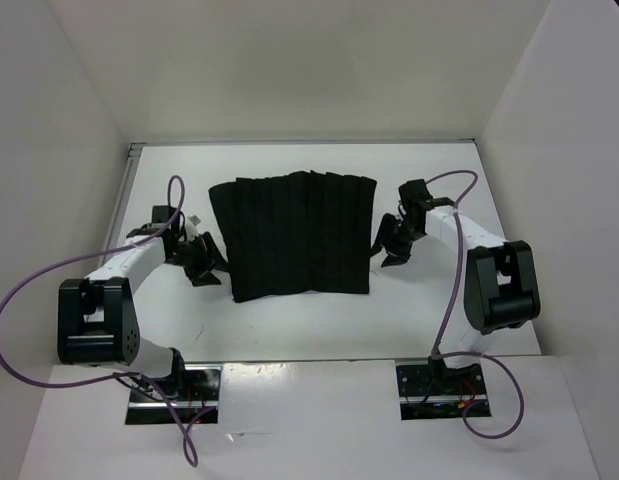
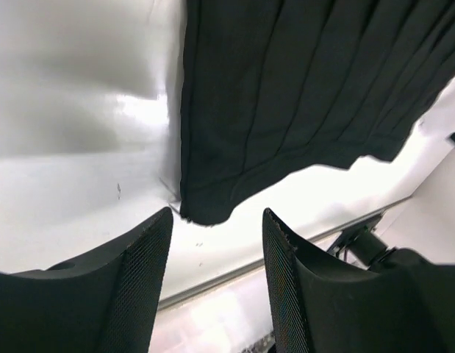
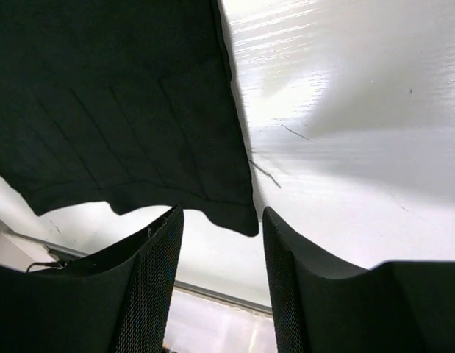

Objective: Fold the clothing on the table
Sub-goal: Fold the skirt

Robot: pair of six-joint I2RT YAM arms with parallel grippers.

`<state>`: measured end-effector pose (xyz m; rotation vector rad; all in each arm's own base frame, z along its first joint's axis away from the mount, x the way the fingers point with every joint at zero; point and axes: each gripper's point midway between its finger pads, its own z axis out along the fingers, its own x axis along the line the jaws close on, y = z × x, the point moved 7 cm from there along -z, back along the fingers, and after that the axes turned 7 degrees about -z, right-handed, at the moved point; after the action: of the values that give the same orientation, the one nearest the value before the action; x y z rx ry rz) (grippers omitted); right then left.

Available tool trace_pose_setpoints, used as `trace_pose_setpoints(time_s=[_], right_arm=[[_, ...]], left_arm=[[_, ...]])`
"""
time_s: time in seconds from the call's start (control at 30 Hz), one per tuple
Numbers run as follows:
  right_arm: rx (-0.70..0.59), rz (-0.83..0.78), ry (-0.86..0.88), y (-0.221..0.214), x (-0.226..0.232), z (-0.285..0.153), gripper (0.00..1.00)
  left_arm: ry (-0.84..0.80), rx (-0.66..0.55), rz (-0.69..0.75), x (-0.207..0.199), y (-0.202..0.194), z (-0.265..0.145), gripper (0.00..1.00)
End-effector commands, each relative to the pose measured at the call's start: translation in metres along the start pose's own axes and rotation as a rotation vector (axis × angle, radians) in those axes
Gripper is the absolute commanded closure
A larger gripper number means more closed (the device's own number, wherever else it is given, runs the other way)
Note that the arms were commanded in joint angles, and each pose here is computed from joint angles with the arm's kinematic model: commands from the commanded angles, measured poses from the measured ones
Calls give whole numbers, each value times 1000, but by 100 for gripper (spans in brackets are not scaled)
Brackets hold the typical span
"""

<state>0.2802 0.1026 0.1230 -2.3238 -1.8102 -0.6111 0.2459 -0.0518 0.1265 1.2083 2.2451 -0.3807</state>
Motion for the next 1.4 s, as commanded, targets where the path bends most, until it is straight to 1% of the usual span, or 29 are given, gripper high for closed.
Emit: trace_pose_setpoints(time_s=[0.0,0.2,0.33,0.4,0.43,0.53,0.63,0.7,0.77,0.8,0.83,0.97,1.07,1.13,1.2,1.23,1.27,1.33,1.37], right_arm=[[-35,-37,1,-5,2,-15,47],[-33,-36,1,-9,0,-16,47],[-53,-43,10,-10,2,-24,47],[-44,-40,6,-15,0,-25,47],[-52,-42,10,-14,1,-27,47],[-42,-39,5,-18,-1,-28,47],[-35,-36,1,-21,-2,-26,47],[-21,-33,5,-24,-4,-25,47],[-12,-21,1,-26,-5,-23,47],[8,-16,1,-29,-7,-19,47],[8,-15,1,-30,-8,-17,47],[40,-6,-3,-32,-12,-6,47],[70,2,8,-35,-13,1,47],[92,8,24,-38,-13,5,47],[108,22,33,-40,-14,8,47],[110,31,44,-39,-13,11,47],[113,22,45,-42,-12,13,47],[123,36,39,-42,-13,15,47],[119,24,44,-42,-10,16,47]], left_arm=[[23,19,-14,-1,-10,3,41],[85,90,-52,6,-27,22,42],[141,104,-55,11,-39,33,43],[168,97,-63,15,-42,35,44],[178,75,-68,15,-40,34,44],[166,15,-73,9,-34,30,44],[156,3,-91,9,-33,33,44],[165,12,-97,13,-35,36,45],[166,13,-97,14,-33,41,49],[178,25,-105,19,-35,44,49],[172,19,-101,18,-33,47,49],[164,58,-93,18,-40,57,50],[170,73,-85,18,-44,64,54],[154,76,-78,15,-45,68,58],[143,112,-60,12,-52,73,66],[135,105,-55,9,-49,73,72],[136,112,-46,7,-49,75,86],[144,123,-43,5,-50,76,98],[144,124,-34,5,-50,76,100]])
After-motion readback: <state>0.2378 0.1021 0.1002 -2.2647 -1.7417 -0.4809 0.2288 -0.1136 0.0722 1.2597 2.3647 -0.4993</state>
